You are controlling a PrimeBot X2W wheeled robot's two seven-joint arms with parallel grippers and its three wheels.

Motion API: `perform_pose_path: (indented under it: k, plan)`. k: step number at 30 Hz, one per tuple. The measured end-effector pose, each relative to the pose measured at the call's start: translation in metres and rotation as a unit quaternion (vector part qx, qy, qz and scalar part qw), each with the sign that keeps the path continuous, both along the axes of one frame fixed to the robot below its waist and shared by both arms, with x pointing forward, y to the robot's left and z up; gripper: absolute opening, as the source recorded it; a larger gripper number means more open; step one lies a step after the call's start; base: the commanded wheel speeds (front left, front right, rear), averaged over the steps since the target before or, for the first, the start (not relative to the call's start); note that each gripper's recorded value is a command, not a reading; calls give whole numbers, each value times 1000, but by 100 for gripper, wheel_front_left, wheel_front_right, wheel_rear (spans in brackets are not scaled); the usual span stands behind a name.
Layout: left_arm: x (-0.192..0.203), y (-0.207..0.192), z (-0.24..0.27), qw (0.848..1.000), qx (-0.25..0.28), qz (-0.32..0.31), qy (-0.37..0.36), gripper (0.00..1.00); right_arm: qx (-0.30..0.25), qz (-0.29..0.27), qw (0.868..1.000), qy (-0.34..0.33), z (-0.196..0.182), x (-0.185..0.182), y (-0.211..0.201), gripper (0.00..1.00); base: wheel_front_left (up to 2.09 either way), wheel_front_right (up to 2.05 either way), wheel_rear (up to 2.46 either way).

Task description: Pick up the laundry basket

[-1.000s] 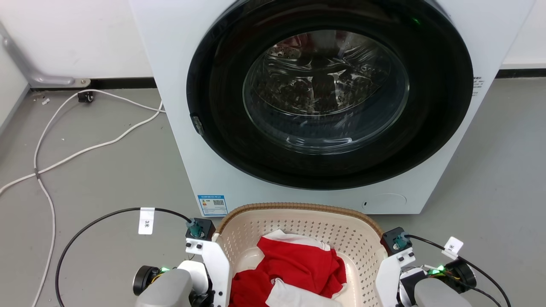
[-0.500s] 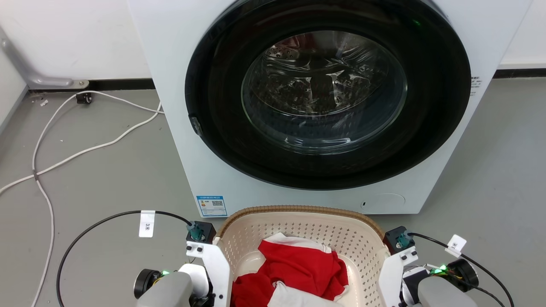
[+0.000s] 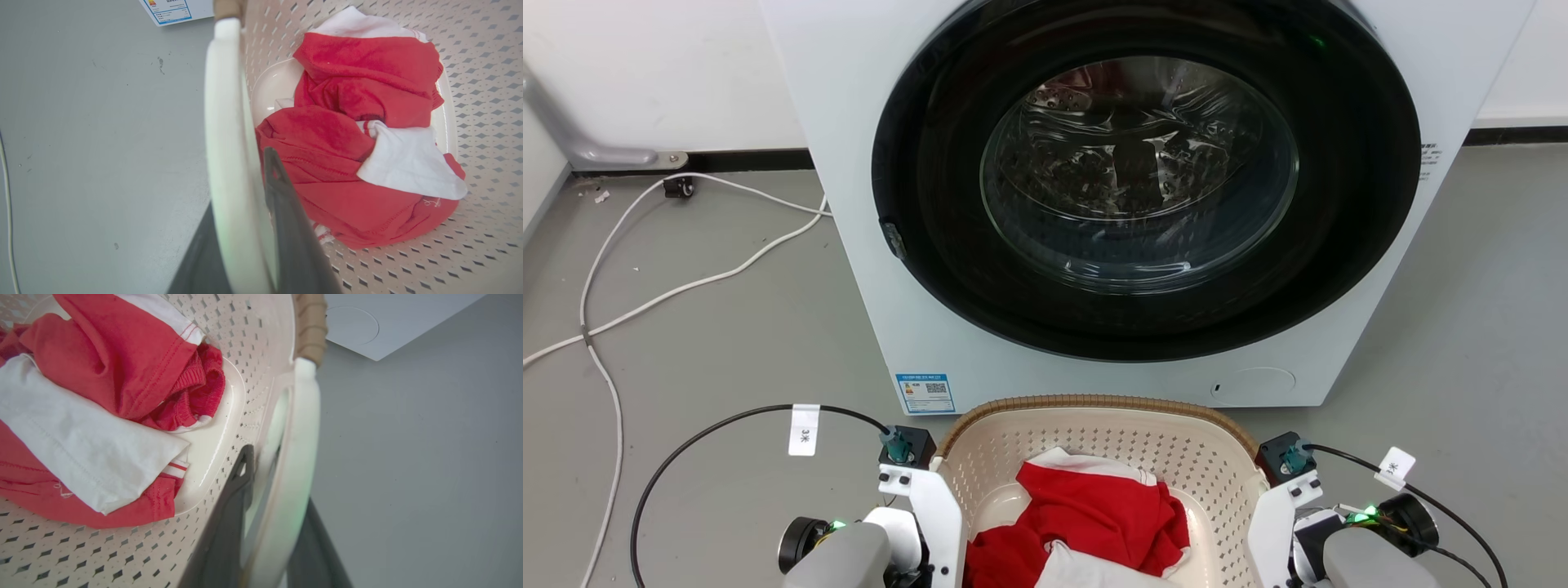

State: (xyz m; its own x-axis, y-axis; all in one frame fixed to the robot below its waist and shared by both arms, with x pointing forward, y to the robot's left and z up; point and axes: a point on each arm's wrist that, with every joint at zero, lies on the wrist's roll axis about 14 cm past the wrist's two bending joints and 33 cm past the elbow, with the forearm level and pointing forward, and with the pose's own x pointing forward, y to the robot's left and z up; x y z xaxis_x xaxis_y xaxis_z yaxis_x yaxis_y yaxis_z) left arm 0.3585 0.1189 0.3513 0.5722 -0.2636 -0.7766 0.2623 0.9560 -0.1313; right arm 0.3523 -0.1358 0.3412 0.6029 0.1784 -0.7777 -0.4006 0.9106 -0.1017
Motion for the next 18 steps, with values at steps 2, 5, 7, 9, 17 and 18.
perform_pose_path:
  k: [2,5,7,9,17,18]
  plan:
    - [0,0,0,1000,0,0,1,0,0,1,1000,0,0,0,0,0,0,0,0]
    - [0,0,0,1000,1,-1,1,0,0,2,1000,1,-1,0,0,0,0,0,0]
    - [0,0,-1,1000,0,0,2,0,0,2,1000,2,-1,0,0,0,0,0,0]
    - [0,0,-1,1000,0,0,3,0,-1,3,1000,3,-1,0,0,0,0,0,0]
    - [-2,0,-2,1000,-2,1,7,0,-3,5,1000,8,-2,-2,-1,0,0,0,0]
    - [-2,0,-2,1000,-2,1,8,0,-3,5,1000,8,-2,-2,-1,0,0,0,0]
